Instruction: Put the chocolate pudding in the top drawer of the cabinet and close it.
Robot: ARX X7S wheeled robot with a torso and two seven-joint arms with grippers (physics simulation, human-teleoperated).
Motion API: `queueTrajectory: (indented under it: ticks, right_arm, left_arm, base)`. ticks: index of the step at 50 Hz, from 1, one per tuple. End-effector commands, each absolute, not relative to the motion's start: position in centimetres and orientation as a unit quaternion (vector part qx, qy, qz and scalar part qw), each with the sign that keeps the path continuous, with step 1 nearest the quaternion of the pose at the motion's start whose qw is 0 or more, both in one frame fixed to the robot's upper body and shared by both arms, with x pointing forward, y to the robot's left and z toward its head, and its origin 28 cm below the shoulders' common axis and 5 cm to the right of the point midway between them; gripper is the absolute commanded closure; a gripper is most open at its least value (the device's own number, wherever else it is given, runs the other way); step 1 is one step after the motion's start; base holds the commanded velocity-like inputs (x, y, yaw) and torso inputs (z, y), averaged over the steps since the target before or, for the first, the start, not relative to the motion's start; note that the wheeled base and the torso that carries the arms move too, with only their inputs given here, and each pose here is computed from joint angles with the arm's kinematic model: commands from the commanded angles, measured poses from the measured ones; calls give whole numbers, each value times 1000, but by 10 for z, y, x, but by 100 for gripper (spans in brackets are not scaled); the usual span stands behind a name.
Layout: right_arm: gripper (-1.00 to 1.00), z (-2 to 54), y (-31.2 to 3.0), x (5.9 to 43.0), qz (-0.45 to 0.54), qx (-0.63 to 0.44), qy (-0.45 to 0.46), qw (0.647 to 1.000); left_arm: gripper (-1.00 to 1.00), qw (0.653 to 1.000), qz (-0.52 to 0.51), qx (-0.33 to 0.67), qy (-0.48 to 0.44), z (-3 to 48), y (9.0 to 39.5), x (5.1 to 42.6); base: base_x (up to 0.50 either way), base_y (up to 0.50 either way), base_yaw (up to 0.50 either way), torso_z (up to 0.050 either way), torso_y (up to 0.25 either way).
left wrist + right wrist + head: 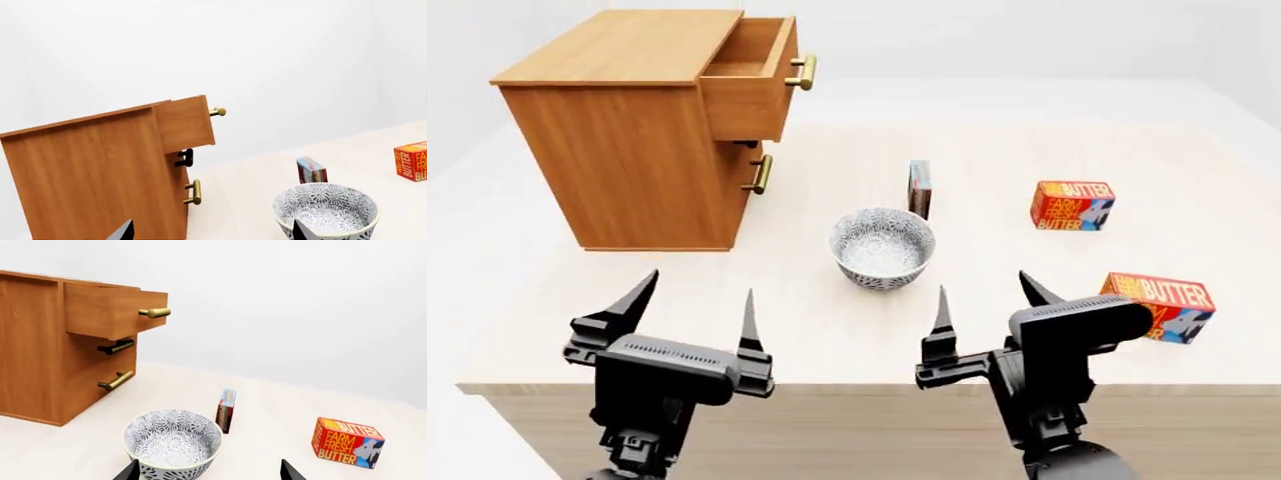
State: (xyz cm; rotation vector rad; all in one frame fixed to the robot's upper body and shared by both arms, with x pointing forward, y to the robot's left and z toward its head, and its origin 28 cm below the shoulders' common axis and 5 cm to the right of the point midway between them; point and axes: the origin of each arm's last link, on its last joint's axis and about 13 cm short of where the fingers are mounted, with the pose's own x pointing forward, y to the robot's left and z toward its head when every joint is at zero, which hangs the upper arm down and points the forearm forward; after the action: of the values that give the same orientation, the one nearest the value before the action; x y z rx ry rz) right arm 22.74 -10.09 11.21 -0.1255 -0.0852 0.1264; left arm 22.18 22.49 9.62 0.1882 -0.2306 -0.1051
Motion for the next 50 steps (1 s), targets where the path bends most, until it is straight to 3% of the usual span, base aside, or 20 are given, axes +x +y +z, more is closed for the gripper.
queueTrajectory:
  ticks: [1, 12, 24, 30, 50]
  right_arm:
    - [-100, 135, -103, 231, 79, -68, -50, 993]
    - [-100, 150, -106, 232, 74, -65, -50, 994]
    - [-100, 158, -104, 244, 72, -63, -46, 994]
    - [-100, 168, -106, 248, 62, -66, -49, 995]
    - [-100, 177, -113, 255, 55, -64, -60, 995]
  left_arm:
    - [-100, 990, -40, 96, -95, 125, 228, 225]
    - [-100, 987, 24, 108, -112, 160, 229, 228]
    - [-100, 987, 9, 129, -92, 179, 230, 231]
    - [-100, 980, -15, 147, -130, 187, 230, 234]
    - [-100, 985, -31, 126, -113, 211, 232, 243]
  base:
    - [0, 0, 0, 0, 0]
    - [0, 0, 0, 0, 0]
    - [49, 0, 0, 0, 0]
    - [225, 0, 0, 0, 0]
    - [415, 0, 0, 0, 0]
